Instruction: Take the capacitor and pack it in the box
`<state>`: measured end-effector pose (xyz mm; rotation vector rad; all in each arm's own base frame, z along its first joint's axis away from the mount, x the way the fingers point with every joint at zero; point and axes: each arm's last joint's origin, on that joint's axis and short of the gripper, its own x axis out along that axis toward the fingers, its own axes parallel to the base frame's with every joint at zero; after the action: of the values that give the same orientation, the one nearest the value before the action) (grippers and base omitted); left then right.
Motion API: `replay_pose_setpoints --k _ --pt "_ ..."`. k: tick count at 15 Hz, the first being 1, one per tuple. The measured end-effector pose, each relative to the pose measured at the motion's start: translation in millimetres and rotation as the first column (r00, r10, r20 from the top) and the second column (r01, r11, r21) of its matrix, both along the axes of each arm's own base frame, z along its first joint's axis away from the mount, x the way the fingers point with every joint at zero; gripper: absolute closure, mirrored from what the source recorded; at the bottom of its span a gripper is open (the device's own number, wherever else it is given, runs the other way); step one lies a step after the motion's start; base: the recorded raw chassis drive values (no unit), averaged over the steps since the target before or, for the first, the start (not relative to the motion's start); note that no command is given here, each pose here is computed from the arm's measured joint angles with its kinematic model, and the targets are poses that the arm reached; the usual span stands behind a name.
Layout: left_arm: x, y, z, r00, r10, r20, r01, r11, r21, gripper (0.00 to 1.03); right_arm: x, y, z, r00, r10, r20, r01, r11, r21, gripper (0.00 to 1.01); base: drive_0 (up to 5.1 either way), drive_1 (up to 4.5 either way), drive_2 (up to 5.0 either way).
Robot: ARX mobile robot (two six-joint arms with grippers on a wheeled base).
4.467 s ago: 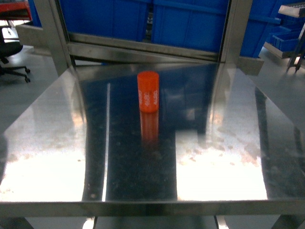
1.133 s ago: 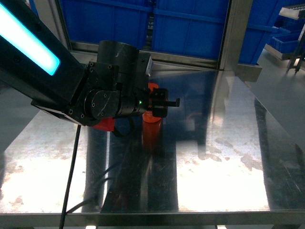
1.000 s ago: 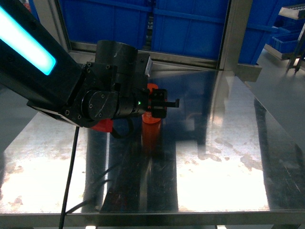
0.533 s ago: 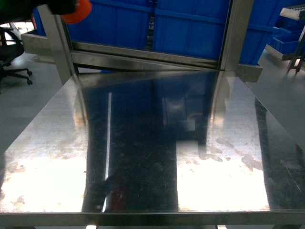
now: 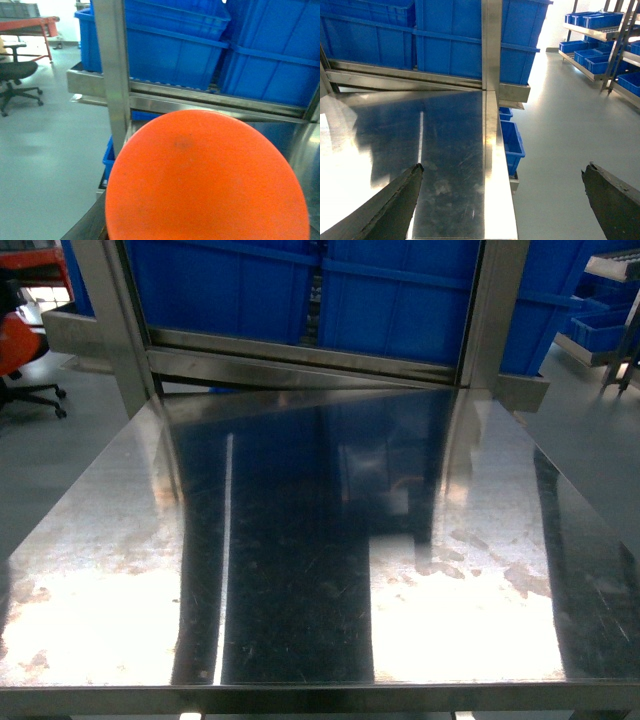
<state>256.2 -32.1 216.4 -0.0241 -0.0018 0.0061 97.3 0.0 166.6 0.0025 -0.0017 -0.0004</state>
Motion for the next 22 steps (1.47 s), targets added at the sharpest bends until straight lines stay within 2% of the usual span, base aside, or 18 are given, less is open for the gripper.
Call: replay_pose_setpoints --k 1,3,6,8,9,13,14,16,18,22 --pt "-13 5.9 -6 1.000 0.011 0.002 -0.011 0.9999 0.005 0.59 0 0.0 0.0 1.000 0.000 0.000 0.000 1.0000 0.000 0.03 0.0 0.00 0.0" --pt "-36 11.2 -21 1.000 -0.009 -0.023 0.009 0.9999 0.008 0.59 0 0.0 0.0 1.000 0.000 0.000 0.000 1.0000 0.000 0.03 0.0 0.00 0.0" --pt "-62 20.1 -29 1.000 0.002 -0.010 -0.001 1.0000 0.007 0.59 0 0.0 0.0 1.000 0.000 0.000 0.000 1.0000 0.000 0.03 0.0 0.00 0.0" --pt "-76 29.5 -36 1.000 -0.014 -0.021 0.015 0.9999 0.008 0.59 0 0.0 0.0 1.000 0.000 0.000 0.000 1.0000 0.000 0.03 0.0 0.00 0.0" --pt "-82 32.4 -37 1.000 0.002 -0.018 -0.002 1.0000 0.009 0.59 0 0.0 0.0 1.000 0.000 0.000 0.000 1.0000 0.000 0.03 0.0 0.00 0.0" --pt "-103 32.4 -44 1.000 -0.002 -0.020 0.002 1.0000 0.009 0.59 0 0.0 0.0 1.000 0.000 0.000 0.000 1.0000 0.000 0.03 0.0 0.00 0.0" --pt "-106 32.3 -47 1.000 -0.004 0.018 0.004 0.9999 0.010 0.59 0 0.0 0.0 1.000 0.000 0.000 0.000 1.0000 0.000 0.03 0.0 0.00 0.0" --pt "-113 32.4 -55 0.999 -0.003 -0.038 0.003 0.9999 0.010 0.59 0 0.0 0.0 1.000 0.000 0.000 0.000 1.0000 0.000 0.03 0.0 0.00 0.0" --pt "-120 32.3 -49 1.000 -0.004 -0.001 0.004 0.9999 0.010 0.59 0 0.0 0.0 1.000 0.000 0.000 0.000 1.0000 0.000 0.03 0.0 0.00 0.0" --pt "-130 32.3 -47 1.000 -0.004 0.004 0.004 0.9999 0.010 0.59 0 0.0 0.0 1.000 0.000 0.000 0.000 1.0000 0.000 0.03 0.0 0.00 0.0"
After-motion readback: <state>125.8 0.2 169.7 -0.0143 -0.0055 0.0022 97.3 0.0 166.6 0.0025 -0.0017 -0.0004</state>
